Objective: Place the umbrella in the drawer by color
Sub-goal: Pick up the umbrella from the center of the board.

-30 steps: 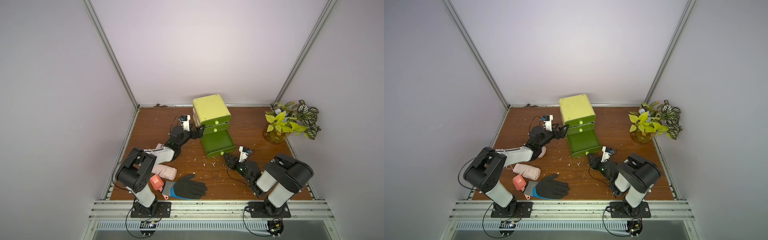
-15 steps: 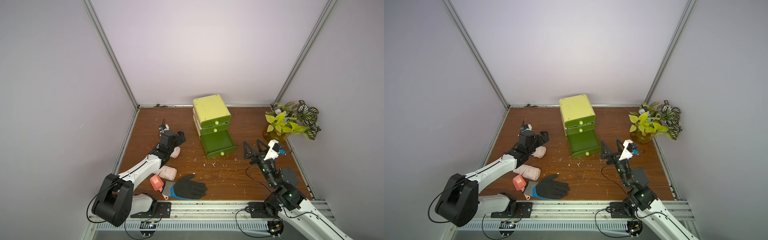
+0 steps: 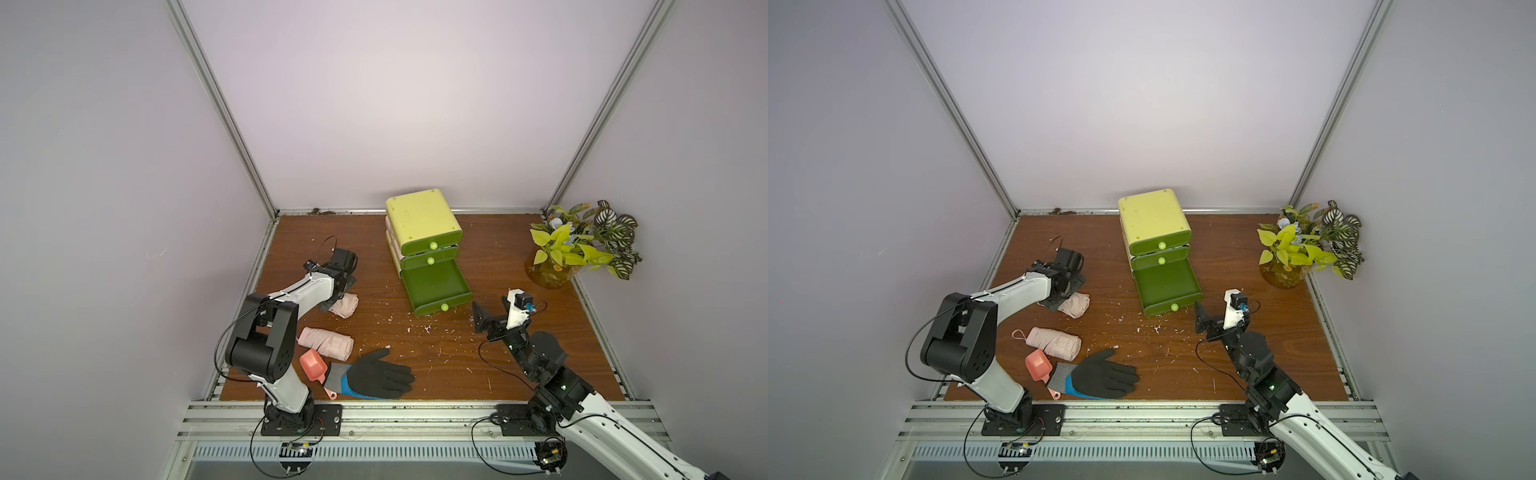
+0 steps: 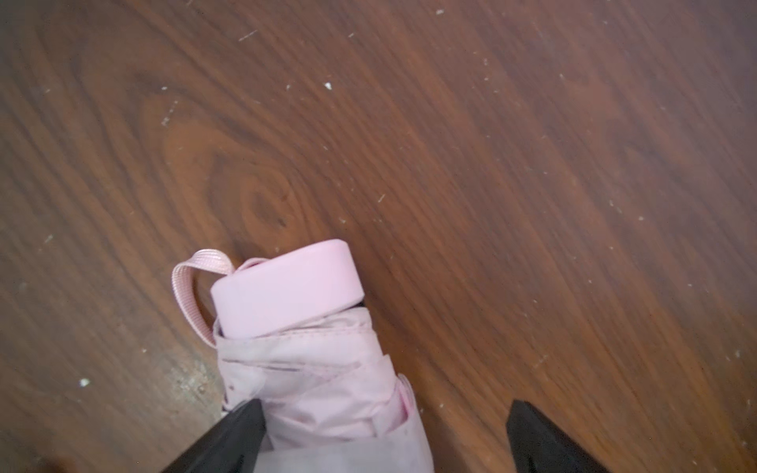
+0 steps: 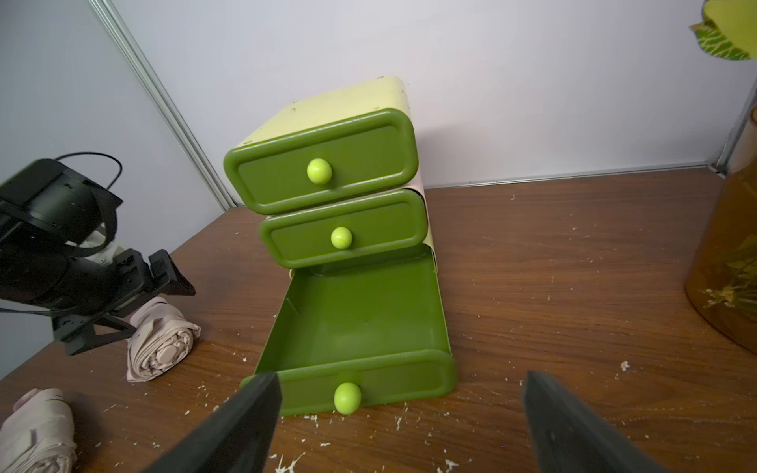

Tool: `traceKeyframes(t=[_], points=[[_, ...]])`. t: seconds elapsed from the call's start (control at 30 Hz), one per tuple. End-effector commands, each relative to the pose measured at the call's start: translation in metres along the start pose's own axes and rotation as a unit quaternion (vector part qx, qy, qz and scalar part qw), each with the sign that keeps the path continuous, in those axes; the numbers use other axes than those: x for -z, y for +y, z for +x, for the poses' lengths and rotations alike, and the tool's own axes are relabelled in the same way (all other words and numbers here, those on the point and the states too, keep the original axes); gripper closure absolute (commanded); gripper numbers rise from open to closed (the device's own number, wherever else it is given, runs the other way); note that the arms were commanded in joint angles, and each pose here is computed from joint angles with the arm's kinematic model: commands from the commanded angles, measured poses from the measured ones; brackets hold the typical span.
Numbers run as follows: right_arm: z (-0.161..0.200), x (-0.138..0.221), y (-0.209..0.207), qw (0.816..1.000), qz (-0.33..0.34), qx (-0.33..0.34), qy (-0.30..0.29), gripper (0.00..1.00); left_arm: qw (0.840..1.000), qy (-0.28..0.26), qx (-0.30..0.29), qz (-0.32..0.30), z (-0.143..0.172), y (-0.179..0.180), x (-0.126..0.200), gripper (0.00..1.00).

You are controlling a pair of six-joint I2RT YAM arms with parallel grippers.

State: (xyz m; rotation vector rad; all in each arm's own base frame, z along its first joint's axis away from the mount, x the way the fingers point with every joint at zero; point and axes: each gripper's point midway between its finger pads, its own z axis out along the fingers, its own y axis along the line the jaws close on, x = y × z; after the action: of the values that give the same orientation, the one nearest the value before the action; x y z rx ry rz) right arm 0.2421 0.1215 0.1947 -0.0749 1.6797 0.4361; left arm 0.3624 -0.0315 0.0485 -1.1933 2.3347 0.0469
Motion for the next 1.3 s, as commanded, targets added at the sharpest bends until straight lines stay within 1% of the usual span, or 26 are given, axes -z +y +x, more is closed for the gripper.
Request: traceKeyframes(t=[0.0, 0.1, 0.17, 0.27, 0.4, 0.5, 0.6, 0.67, 0.73, 0.77, 0.83, 0.87, 0.9, 1.0, 1.07, 1.1, 1.13, 1.2, 1.23, 1.27], points=[[-0.012, 0.001, 0.007, 1.0, -0.018, -0.008, -0.022, 0.01, 0.997, 0.016, 0.024, -0.077, 0.005, 0.035, 0.001, 0.03], [-0.012, 0.001, 0.007, 1.0, -0.019, -0.009, -0.022, 0.01, 0.997, -0.002, 0.03, -0.066, -0.009, 0.03, 0.017, 0.03], [-0.01, 0.001, 0.008, 1.0, -0.022, -0.009, -0.02, 0.01, 0.998, 0.002, 0.035, -0.052, -0.01, 0.027, 0.023, 0.03], [-0.008, 0.0, 0.01, 0.999, -0.025, -0.009, -0.017, 0.01, 0.998, 0.008, 0.046, -0.05, -0.006, 0.03, 0.025, 0.02], [-0.006, -0.002, 0.011, 0.999, -0.029, -0.009, -0.013, 0.01, 0.996, 0.011, 0.054, -0.073, 0.002, 0.042, 0.014, 0.01], [-0.004, -0.002, 0.012, 0.999, -0.03, -0.008, -0.011, 0.01, 0.995, 0.035, 0.046, -0.085, 0.014, 0.04, -0.002, 0.0], [-0.003, -0.003, 0.011, 1.0, -0.028, -0.005, -0.009, 0.01, 0.993, 0.071, 0.038, -0.088, 0.03, 0.035, -0.02, 0.03], [-0.001, -0.004, 0.01, 1.0, -0.024, -0.003, -0.007, 0.01, 0.992, 0.082, 0.037, -0.086, 0.037, 0.033, -0.028, 0.08], [-0.001, -0.004, 0.008, 1.0, -0.02, -0.001, -0.008, 0.01, 0.993, 0.076, 0.039, -0.086, 0.038, 0.034, -0.032, 0.15], [0.0, -0.005, 0.007, 1.0, -0.017, 0.0, -0.007, 0.01, 0.993, 0.068, 0.042, -0.091, 0.036, 0.038, -0.033, 0.19], [-0.001, -0.005, 0.005, 1.0, -0.01, 0.004, -0.007, 0.01, 0.993, 0.051, 0.049, -0.096, 0.032, 0.044, -0.031, 0.36], [-0.003, -0.005, 0.004, 1.0, -0.006, 0.006, -0.008, 0.01, 0.994, 0.044, 0.052, -0.087, 0.03, 0.043, -0.03, 0.4], [-0.003, -0.005, 0.004, 1.0, -0.004, 0.009, -0.008, 0.01, 0.995, 0.04, 0.053, -0.076, 0.029, 0.041, -0.029, 0.42], [-0.008, -0.006, 0.007, 1.0, -0.009, 0.02, -0.008, 0.01, 0.998, 0.026, 0.052, -0.014, 0.021, 0.025, -0.021, 0.42], [-0.011, -0.008, 0.015, 0.999, -0.026, 0.03, -0.006, 0.01, 0.997, 0.005, 0.046, 0.066, 0.011, 0.002, -0.007, 0.42], [-0.012, -0.009, 0.019, 0.999, -0.035, 0.034, -0.003, 0.01, 0.993, -0.01, 0.045, 0.111, 0.005, -0.01, 0.004, 0.42], [-0.012, -0.01, 0.024, 0.998, -0.045, 0.039, 0.002, 0.01, 0.985, -0.03, 0.038, 0.163, -0.001, -0.023, 0.019, 0.42], [-0.014, -0.013, 0.034, 0.997, -0.067, 0.043, 0.008, 0.01, 0.962, -0.08, 0.026, 0.259, -0.015, -0.045, 0.056, 0.42], [-0.015, -0.015, 0.04, 0.996, -0.081, 0.042, 0.009, 0.01, 0.946, -0.11, 0.018, 0.304, -0.021, -0.053, 0.079, 0.43], [-0.018, -0.015, 0.049, 0.994, -0.104, 0.04, 0.007, 0.01, 0.925, -0.139, 0.013, 0.352, -0.025, -0.061, 0.104, 0.44]])
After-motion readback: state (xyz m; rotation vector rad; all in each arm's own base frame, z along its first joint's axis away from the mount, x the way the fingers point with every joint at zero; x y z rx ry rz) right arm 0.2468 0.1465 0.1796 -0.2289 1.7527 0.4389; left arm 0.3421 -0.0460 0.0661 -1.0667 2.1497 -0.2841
